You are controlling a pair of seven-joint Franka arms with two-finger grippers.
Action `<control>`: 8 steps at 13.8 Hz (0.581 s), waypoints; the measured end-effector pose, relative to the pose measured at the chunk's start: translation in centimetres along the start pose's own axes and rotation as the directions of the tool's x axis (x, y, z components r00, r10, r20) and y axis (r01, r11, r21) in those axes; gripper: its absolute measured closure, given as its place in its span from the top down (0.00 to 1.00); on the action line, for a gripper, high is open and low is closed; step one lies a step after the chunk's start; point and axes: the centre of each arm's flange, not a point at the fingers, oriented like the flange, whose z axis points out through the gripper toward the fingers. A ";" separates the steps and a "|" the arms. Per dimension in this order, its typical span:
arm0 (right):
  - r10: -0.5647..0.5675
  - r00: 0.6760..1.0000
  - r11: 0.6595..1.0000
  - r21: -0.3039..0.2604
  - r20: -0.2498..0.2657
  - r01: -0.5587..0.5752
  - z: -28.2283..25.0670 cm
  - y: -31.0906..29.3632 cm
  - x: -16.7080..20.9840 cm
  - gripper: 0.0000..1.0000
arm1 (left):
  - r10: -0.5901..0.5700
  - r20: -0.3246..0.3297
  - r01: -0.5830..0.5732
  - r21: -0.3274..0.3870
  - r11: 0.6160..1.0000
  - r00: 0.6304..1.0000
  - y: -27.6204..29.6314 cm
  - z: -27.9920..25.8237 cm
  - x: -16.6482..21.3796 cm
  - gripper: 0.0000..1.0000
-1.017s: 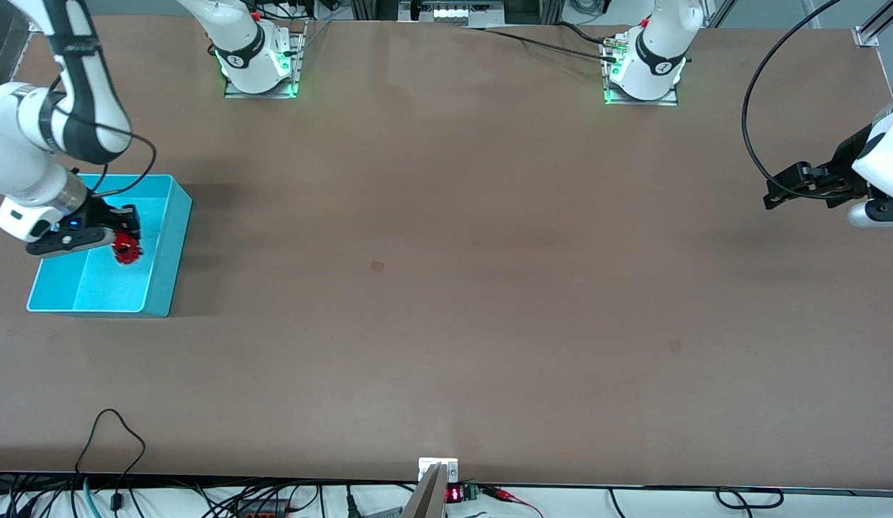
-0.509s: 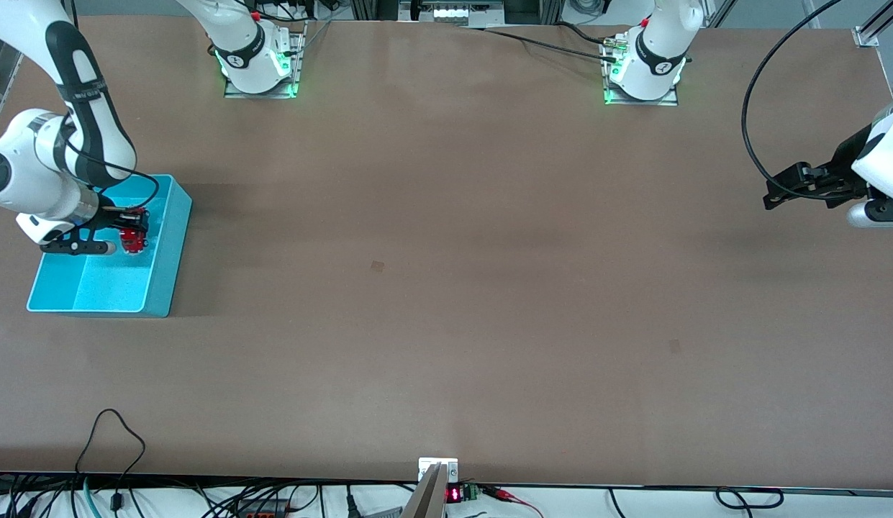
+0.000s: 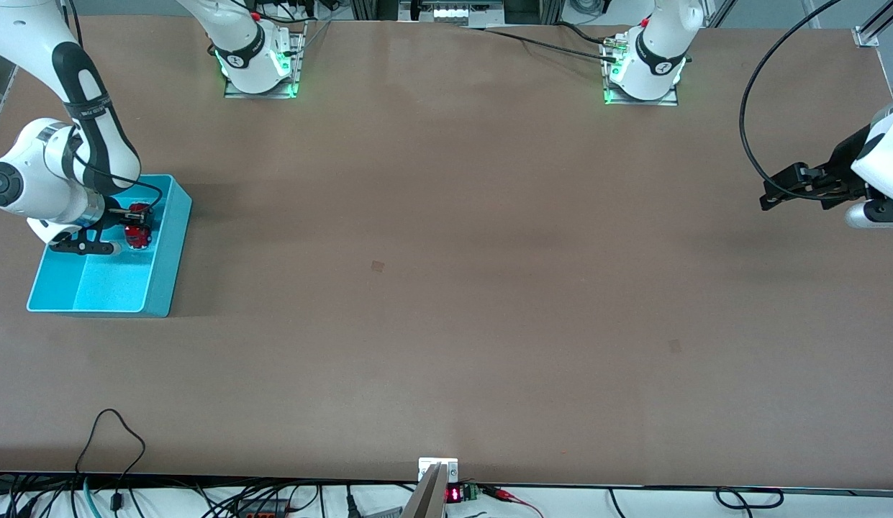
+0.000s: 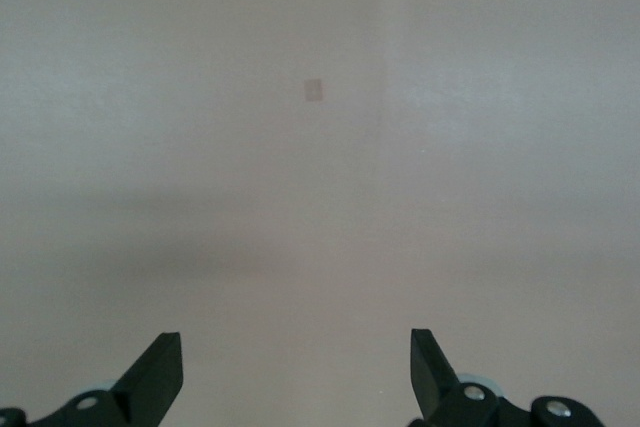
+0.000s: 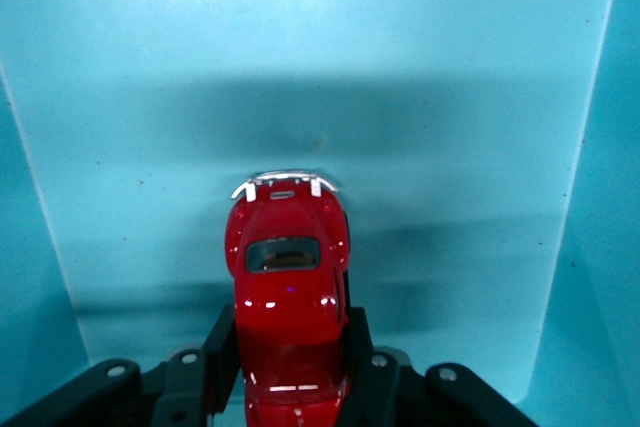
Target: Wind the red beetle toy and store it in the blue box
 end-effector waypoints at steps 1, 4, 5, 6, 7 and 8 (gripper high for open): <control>0.003 1.000 1.000 0.000 0.006 -0.003 0.3 0.2 -0.1 0.50 | 0.000 0.000 0.000 -0.001 1.000 1.000 0.0 0.0 0.0 1.00; -0.002 1.000 1.000 -0.013 -0.030 0.001 -1.4 0.8 1.4 0.75 | 0.000 0.000 0.000 -0.002 1.000 1.000 0.0 0.0 0.0 1.00; -0.006 0.999 1.000 -0.018 -0.041 0.005 -3.4 1.0 2.6 0.84 | 0.000 0.000 0.000 -0.002 1.000 1.000 0.0 0.0 0.0 1.00; -0.011 0.999 1.000 -0.019 -0.039 0.011 -5.9 1.2 3.8 0.95 | 0.000 0.000 0.000 -0.002 1.000 1.000 0.0 0.0 0.0 1.00; -0.022 0.999 1.000 -0.020 -0.039 0.021 -9.0 1.0 5.1 1.00 | 0.000 0.000 0.000 -0.002 1.000 1.000 0.0 0.0 0.0 1.00; -0.037 0.998 0.999 -0.024 -0.051 0.036 -12.7 0.3 6.3 1.00 | 0.000 0.000 0.000 -0.002 1.000 1.000 0.0 0.0 0.0 1.00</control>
